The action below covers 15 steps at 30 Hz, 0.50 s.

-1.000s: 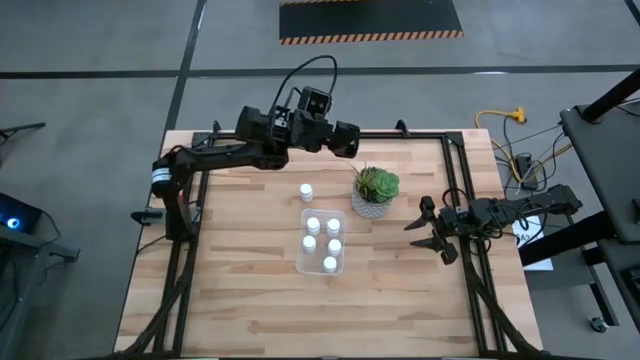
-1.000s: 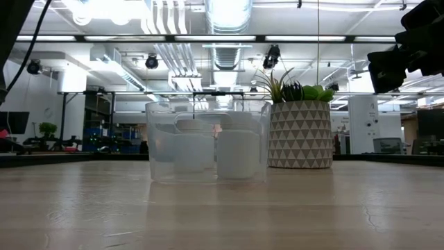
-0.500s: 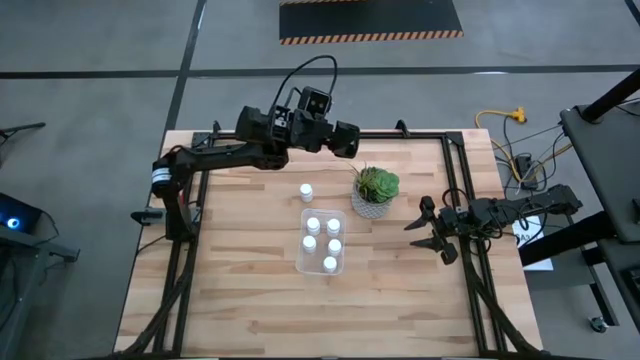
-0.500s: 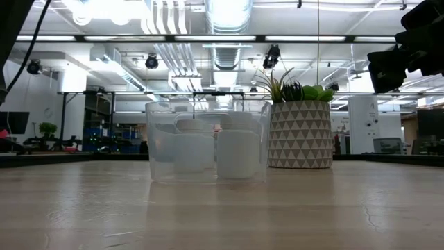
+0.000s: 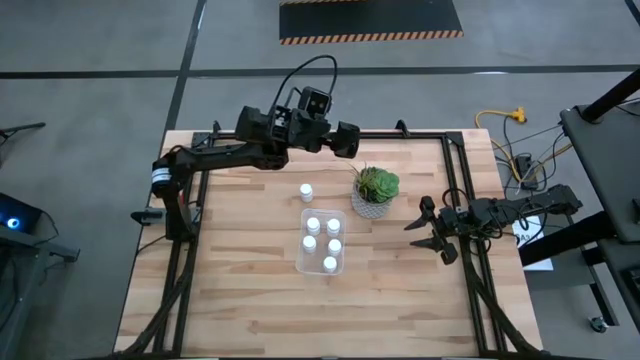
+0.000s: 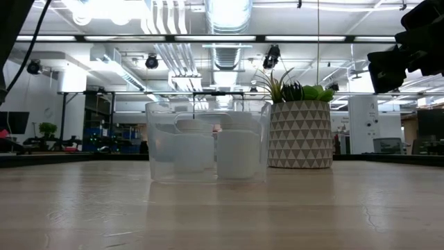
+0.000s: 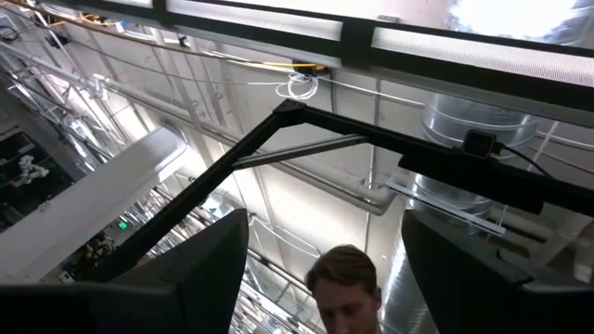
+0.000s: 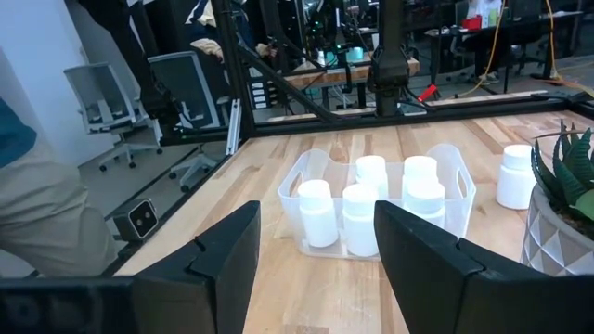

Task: Pick and place pill bottles into a basket
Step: Put the white medicine bottle into the transparent bin

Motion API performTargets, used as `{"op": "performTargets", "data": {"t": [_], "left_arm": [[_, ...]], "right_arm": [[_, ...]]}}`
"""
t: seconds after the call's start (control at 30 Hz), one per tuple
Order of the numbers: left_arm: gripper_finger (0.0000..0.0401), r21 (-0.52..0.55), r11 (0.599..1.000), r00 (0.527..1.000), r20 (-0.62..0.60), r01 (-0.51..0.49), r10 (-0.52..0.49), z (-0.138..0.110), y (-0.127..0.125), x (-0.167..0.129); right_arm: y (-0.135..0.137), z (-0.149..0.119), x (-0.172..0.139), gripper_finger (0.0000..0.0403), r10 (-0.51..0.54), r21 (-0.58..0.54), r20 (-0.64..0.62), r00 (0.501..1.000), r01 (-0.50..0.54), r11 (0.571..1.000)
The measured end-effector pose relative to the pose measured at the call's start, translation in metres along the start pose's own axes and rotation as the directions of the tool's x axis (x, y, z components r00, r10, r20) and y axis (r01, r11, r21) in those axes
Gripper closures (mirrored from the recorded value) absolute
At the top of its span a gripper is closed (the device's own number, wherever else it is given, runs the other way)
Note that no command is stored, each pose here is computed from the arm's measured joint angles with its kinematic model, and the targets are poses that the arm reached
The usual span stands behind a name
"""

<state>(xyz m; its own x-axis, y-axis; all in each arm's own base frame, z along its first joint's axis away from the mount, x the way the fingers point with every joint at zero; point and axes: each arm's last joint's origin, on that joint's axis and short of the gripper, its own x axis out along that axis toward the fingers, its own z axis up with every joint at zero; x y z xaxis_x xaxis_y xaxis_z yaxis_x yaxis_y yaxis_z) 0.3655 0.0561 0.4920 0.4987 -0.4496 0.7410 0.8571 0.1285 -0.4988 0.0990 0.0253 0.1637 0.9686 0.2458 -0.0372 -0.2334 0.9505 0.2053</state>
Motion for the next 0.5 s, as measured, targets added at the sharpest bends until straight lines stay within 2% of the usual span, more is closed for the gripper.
{"op": "performTargets", "data": {"t": [0.23,0.5], "left_arm": [[0.0136,0.027,1.000,1.000,0.000,0.001,-0.001,0.0000,-0.0001,0.0000],[0.0192,0.029,1.000,1.000,-0.001,0.003,-0.003,0.0000,-0.0003,0.0000]], "right_arm": [[0.0000,0.0000,0.0000,0.0202,0.000,0.002,0.000,1.000,0.000,1.000],[0.0000,0.0000,0.0000,0.0202,0.000,0.000,0.000,1.000,0.000,1.000]]}}
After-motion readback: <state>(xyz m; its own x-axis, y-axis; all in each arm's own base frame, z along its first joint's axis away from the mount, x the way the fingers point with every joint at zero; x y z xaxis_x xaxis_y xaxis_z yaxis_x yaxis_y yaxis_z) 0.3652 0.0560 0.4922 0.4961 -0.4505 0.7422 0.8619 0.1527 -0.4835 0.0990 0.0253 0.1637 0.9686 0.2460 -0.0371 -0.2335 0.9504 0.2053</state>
